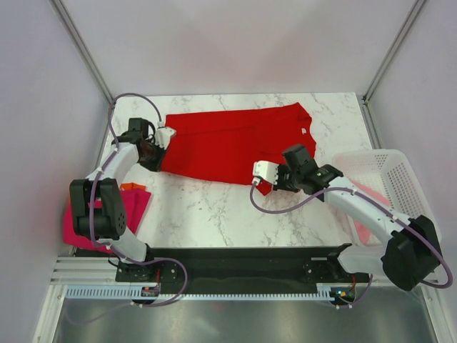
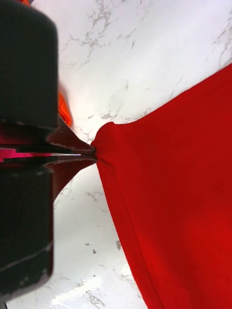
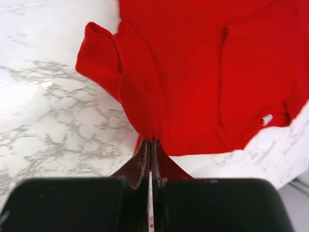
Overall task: Fold and stack the t-shirts
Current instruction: Fold the tshirt
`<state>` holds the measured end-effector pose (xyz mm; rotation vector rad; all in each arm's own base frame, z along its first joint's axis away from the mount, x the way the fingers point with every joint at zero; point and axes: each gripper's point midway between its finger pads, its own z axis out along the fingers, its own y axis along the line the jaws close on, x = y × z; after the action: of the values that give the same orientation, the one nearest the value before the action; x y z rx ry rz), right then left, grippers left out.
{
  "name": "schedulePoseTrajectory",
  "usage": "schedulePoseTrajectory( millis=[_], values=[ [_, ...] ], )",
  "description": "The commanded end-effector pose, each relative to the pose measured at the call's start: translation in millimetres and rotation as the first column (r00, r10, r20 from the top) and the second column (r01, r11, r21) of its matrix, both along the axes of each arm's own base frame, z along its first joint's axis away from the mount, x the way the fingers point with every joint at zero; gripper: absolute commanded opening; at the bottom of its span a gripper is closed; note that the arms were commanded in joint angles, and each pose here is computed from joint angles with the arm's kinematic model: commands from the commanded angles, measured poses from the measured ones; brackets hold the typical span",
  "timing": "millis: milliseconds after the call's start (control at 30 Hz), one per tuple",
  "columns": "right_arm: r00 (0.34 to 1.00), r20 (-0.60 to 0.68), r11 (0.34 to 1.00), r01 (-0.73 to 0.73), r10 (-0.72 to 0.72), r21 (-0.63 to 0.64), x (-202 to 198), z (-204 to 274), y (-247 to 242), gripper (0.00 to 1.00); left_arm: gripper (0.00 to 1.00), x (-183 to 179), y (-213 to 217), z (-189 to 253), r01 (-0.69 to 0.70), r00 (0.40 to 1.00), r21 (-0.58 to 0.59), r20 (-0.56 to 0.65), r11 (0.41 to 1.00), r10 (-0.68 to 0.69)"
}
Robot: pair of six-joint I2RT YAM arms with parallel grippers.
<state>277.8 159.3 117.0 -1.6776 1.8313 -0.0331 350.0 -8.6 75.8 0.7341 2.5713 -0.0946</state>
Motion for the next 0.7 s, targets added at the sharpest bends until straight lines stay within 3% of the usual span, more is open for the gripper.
schedulePoseTrajectory(
  millis=[0, 433, 667],
  values=[
    [0.991, 0.109, 0.997, 0.074, -0.075, 0.012, 38.5, 29.9, -5.4, 0.0, 0.02, 18.0, -2.4, 19.5, 0.044, 0.997, -0.004, 0.064, 0.999, -0.044],
    [0.944, 0.269, 0.981, 0.182, -0.193, 0.066, 143.4, 85.6, -20.8, 0.0, 0.02, 58.9, -3.5, 35.6, 0.011, 0.994, -0.024, 0.106, 1.0, -0.008],
    [0.908, 0.35, 0.973, 0.217, -0.231, 0.078, 188.2, 104.3, -20.8, 0.0, 0.02, 84.3, -3.3, 33.6, 0.005, 0.999, -0.028, 0.037, 1.0, -0.004]
  ],
)
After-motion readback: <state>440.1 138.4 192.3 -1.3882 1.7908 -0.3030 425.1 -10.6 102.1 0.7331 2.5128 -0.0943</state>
